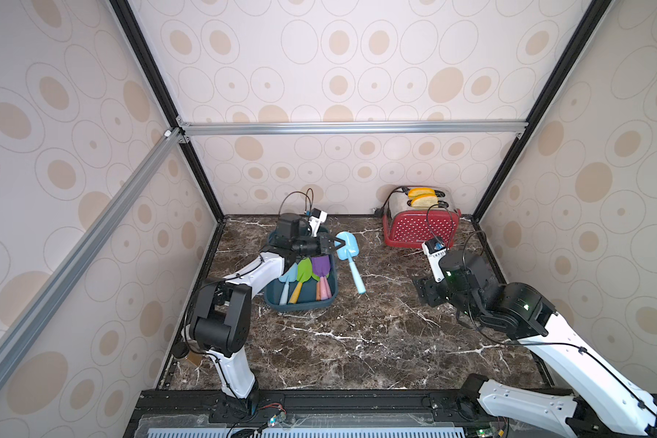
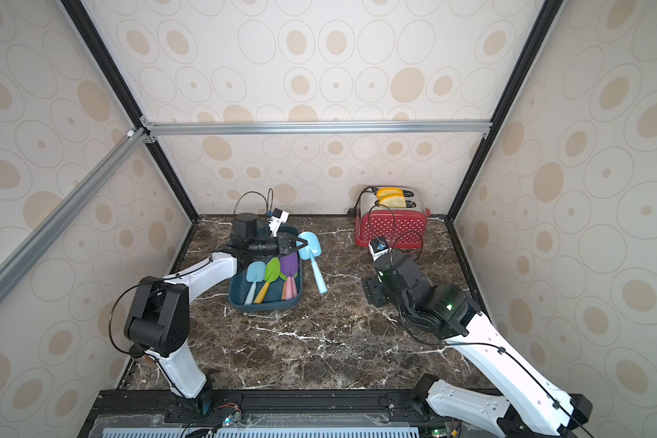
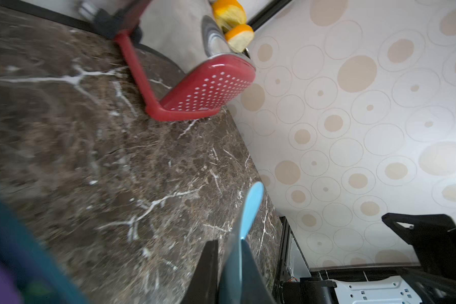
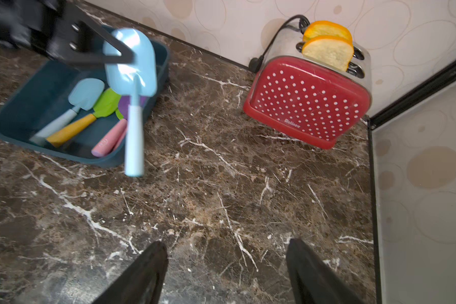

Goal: Put the shovel into the storage box
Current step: Place the shovel in the storage box.

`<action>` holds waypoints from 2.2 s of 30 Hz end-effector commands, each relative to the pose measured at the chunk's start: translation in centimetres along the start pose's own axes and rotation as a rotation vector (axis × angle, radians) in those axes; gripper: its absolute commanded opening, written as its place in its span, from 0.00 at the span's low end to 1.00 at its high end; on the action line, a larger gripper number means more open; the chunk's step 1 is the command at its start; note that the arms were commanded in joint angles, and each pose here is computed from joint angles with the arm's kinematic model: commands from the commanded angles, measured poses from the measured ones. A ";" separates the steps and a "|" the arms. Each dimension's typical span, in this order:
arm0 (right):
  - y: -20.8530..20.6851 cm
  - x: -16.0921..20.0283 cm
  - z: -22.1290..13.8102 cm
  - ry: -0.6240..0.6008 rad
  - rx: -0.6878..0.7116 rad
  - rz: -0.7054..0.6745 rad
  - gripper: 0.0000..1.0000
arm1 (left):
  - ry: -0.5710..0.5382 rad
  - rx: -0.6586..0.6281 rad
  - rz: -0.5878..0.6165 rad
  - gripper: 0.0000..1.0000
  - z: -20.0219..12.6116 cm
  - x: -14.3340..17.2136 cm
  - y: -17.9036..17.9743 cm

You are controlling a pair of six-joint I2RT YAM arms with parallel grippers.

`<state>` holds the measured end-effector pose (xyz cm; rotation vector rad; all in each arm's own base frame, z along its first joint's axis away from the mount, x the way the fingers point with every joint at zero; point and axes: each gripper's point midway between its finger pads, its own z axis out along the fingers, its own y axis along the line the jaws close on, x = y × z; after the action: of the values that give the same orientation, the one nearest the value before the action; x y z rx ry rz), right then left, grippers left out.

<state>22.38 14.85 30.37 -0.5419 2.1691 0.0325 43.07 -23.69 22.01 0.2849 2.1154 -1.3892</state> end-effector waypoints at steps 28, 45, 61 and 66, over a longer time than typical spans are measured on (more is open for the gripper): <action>-4.6 6.9 -0.5 0.088 0.212 0.025 0.87 | 0.302 -0.312 -0.091 0.04 -5.1 3.2 15.8; -4.3 7.3 0.1 0.099 0.209 0.030 0.88 | 0.367 -0.420 -0.148 0.12 -5.3 5.0 19.2; -4.2 7.4 1.0 0.093 0.221 0.023 0.89 | 0.229 -0.478 -0.043 0.83 -7.5 -1.0 14.5; -5.2 7.2 2.1 0.088 0.278 0.034 1.00 | 0.144 -0.504 0.040 0.99 -9.6 -4.1 10.0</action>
<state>21.29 8.51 24.75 -0.3840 2.2331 -0.2234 47.53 -10.69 13.69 0.2079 2.5843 -0.8489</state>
